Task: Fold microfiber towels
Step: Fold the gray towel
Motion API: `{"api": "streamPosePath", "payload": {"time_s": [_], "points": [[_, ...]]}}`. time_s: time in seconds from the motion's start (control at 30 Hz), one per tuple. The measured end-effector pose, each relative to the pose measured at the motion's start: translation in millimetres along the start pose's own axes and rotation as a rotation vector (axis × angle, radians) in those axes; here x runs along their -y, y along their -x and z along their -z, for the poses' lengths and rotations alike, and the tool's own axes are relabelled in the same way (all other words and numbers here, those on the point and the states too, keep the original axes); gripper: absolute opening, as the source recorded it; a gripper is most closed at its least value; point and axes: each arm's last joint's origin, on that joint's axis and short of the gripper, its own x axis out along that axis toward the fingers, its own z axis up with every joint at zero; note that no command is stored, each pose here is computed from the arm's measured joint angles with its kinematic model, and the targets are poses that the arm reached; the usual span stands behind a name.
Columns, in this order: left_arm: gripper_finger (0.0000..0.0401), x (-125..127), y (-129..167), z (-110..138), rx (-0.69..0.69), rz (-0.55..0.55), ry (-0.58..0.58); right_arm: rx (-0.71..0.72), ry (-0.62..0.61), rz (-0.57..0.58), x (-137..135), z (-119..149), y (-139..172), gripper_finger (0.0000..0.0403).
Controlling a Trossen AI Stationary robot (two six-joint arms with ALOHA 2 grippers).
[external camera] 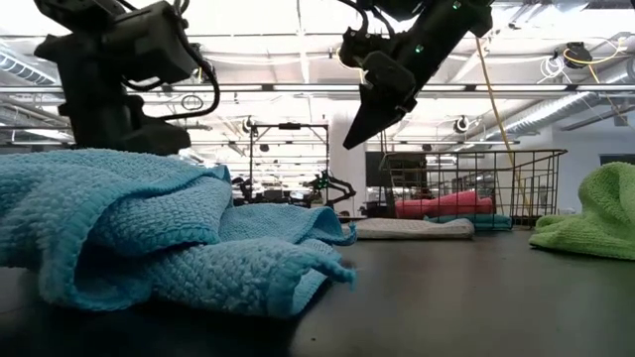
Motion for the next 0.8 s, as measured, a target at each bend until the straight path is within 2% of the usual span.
{"api": "streamPosePath", "payload": {"time_s": [0.23, 0.5, 0.8], "points": [[0.0010, 13.5, 10.2, -0.8, 0.025, 0.016, 0.001, -0.021, 0.004, -0.028, -0.7, 1.6, 0.2, 0.0000], [0.0012, 31.0, 30.9, -16.4, 0.059, 0.049, -0.037, -0.163, 0.028, -0.012, 0.7, 15.5, 1.6, 0.0004], [0.0016, 32.8, 35.7, -29.3, 0.113, 0.049, -0.031, -0.400, -0.110, -0.007, 2.1, 37.0, 7.9, 0.0048]]}}
